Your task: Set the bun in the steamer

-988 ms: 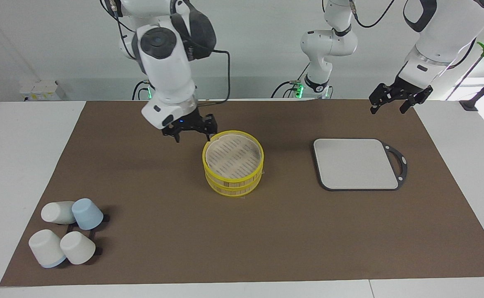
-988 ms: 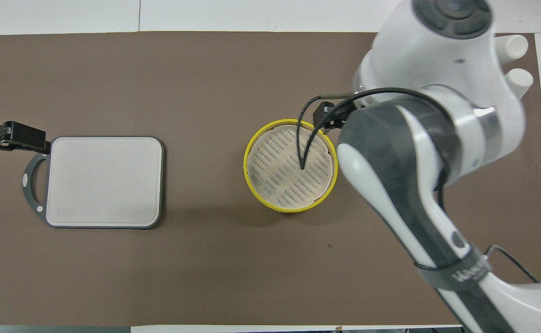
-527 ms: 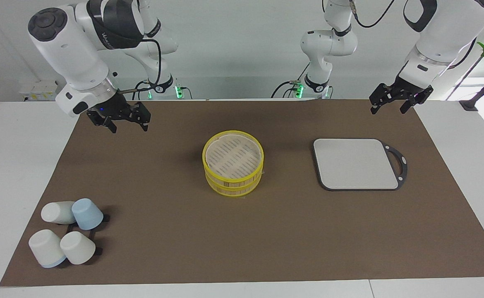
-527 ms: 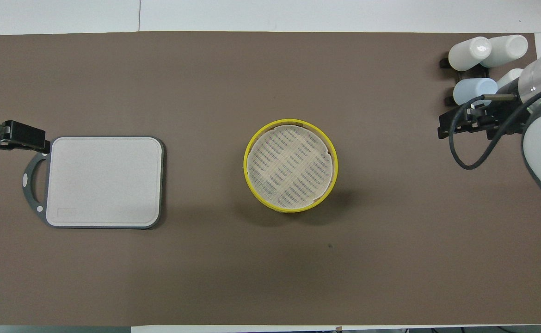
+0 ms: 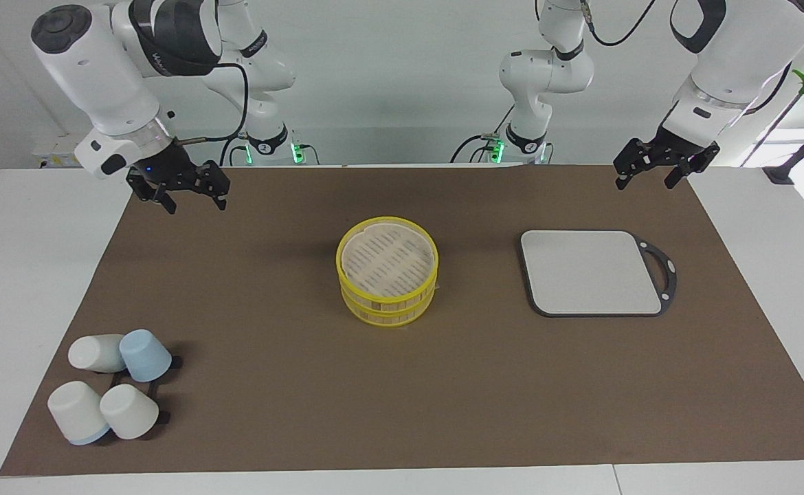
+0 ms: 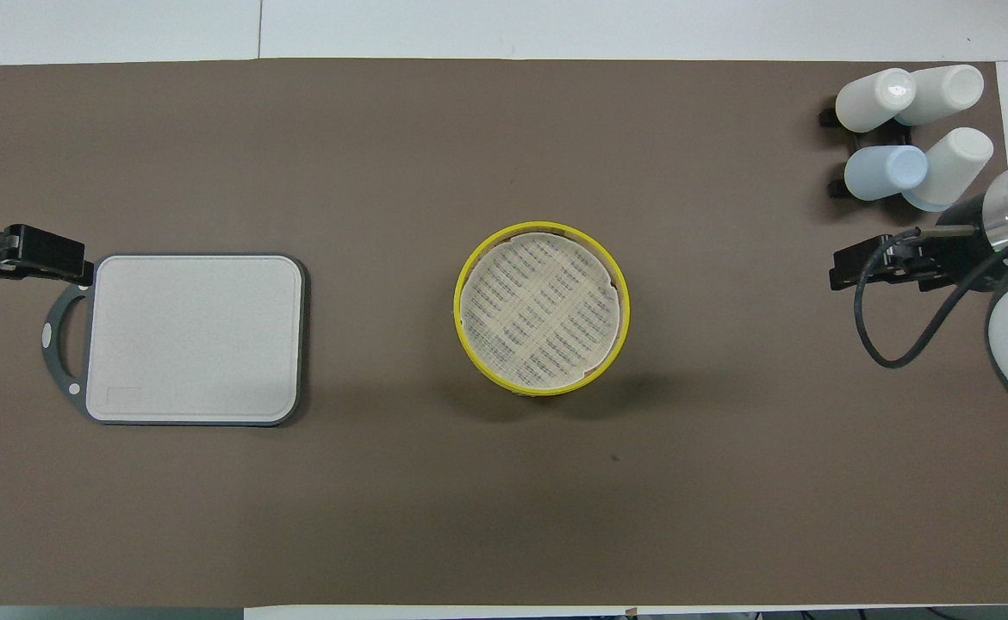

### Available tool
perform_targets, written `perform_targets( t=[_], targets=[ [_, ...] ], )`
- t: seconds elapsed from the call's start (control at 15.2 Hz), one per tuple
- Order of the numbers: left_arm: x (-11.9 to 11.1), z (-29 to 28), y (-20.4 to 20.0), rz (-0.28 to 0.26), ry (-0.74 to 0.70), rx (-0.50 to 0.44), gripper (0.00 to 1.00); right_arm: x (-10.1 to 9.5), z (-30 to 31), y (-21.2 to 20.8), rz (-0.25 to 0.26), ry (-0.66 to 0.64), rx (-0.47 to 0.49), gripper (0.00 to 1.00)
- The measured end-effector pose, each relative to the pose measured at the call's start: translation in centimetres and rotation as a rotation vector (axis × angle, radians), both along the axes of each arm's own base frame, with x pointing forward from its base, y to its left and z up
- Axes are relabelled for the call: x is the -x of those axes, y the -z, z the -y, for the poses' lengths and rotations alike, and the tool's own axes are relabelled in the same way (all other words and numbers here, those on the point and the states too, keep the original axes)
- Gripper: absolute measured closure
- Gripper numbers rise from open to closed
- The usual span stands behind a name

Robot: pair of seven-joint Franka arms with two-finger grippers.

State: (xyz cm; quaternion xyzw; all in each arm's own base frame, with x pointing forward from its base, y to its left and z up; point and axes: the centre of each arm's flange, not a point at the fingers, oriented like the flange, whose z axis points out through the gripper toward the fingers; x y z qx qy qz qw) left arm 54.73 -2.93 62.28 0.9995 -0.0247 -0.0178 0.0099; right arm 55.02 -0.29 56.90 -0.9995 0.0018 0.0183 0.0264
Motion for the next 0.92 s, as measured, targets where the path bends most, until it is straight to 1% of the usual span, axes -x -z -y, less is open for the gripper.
perform_targets(
  t=[0.33,0.72,0.92],
  targets=[
    [0.0,0.0,0.0,0.0,0.0,0.0,0.0,-0.03,0.94,-0.23,0.005,0.007,0.02,0.0],
    [0.0,0.01,0.0,0.0,0.0,0.0,0.0,-0.1,1.23,0.01,-0.001,0.003,0.044,0.0],
    [0.0,0.07,-0.01,0.0,0.001,0.0,0.0,0.0,1.31,0.1,-0.01,-0.03,0.044,0.0]
  ],
)
